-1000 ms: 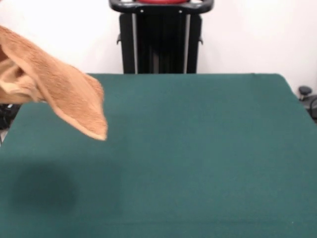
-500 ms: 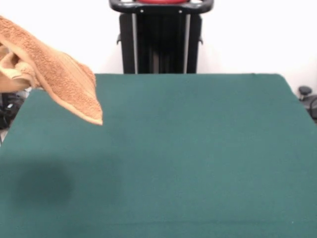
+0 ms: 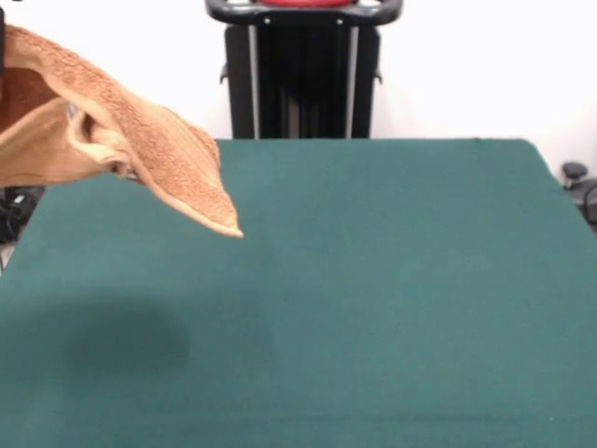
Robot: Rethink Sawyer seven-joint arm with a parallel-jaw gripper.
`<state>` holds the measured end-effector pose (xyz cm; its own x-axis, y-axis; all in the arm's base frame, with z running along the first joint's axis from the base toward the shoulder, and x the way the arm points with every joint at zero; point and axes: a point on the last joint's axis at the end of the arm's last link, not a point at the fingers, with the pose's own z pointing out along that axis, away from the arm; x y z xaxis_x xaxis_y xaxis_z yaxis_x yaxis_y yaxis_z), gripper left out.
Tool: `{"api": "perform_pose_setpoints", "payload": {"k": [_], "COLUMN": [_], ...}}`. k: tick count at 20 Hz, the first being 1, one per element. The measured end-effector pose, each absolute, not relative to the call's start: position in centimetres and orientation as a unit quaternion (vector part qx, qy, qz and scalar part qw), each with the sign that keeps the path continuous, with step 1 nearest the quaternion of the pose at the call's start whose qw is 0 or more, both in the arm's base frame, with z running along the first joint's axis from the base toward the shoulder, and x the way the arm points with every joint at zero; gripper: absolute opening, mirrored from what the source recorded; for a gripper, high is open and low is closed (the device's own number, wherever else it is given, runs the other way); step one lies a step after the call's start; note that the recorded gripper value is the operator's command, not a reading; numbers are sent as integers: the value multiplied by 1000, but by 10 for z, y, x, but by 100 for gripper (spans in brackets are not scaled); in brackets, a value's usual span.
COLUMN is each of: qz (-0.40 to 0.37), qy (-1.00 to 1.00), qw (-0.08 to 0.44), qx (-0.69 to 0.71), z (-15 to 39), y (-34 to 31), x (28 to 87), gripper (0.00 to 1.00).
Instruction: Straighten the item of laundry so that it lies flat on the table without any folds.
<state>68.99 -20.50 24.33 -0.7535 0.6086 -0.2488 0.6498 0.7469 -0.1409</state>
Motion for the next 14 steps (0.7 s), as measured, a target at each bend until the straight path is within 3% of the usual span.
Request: {"api": "perform_pose_setpoints", "payload": {"k": [14], "qz": [-115], "qy": [948], "qw": [83], "qx": [284], "z": [230], "y": [-136], "x": [694], "gripper": [0]}}
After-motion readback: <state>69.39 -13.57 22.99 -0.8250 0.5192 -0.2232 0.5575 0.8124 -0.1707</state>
